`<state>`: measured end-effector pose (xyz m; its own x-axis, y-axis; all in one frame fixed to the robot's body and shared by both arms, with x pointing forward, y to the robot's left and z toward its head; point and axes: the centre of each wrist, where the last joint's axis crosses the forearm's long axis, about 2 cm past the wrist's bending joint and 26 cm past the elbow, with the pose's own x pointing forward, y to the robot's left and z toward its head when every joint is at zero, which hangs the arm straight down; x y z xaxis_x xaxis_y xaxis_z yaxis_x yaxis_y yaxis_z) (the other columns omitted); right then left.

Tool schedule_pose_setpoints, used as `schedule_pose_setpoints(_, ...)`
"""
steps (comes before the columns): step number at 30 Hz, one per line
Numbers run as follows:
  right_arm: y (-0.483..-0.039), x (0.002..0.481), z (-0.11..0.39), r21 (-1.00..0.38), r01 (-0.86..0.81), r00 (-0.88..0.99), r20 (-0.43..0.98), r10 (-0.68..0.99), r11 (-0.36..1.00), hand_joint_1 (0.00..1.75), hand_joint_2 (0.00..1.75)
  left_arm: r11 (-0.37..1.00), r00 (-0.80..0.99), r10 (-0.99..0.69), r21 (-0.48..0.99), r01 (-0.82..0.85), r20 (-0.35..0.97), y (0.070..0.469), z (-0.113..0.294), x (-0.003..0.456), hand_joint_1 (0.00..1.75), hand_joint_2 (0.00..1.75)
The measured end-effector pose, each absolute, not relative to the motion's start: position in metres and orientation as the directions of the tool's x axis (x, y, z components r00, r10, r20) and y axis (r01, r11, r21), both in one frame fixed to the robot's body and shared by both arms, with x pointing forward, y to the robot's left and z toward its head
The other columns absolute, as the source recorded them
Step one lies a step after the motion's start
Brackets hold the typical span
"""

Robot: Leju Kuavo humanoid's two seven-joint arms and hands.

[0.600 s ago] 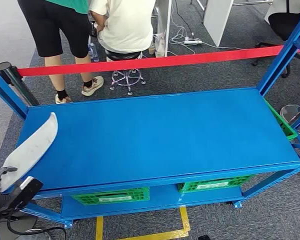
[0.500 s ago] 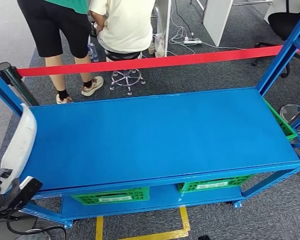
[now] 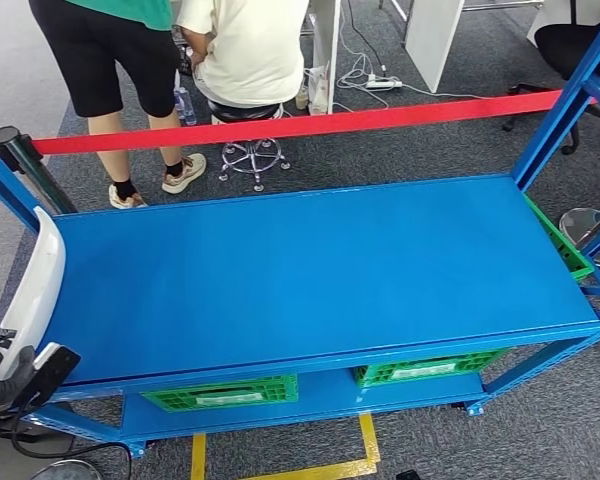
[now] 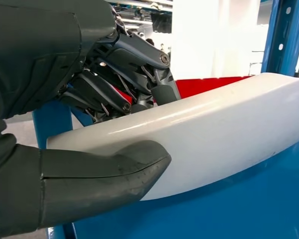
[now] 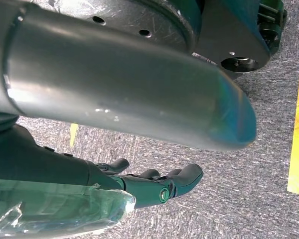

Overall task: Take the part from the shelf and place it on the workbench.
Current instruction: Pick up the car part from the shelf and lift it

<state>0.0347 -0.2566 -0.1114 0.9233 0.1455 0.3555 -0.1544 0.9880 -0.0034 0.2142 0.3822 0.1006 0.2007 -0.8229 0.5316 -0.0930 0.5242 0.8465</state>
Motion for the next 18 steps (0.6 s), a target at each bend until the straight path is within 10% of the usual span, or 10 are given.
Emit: schedule_pose_setpoints(18, -0.257, 0.035, -0.111, 0.0, -0.155, 0.923, 0.357, 0.145, 0.988, 0.0, 0.0, 0.595, 0.02, -0.797, 0.79, -0.151, 0.604, 0.363, 0.116, 0.214, 1.75, 1.75)
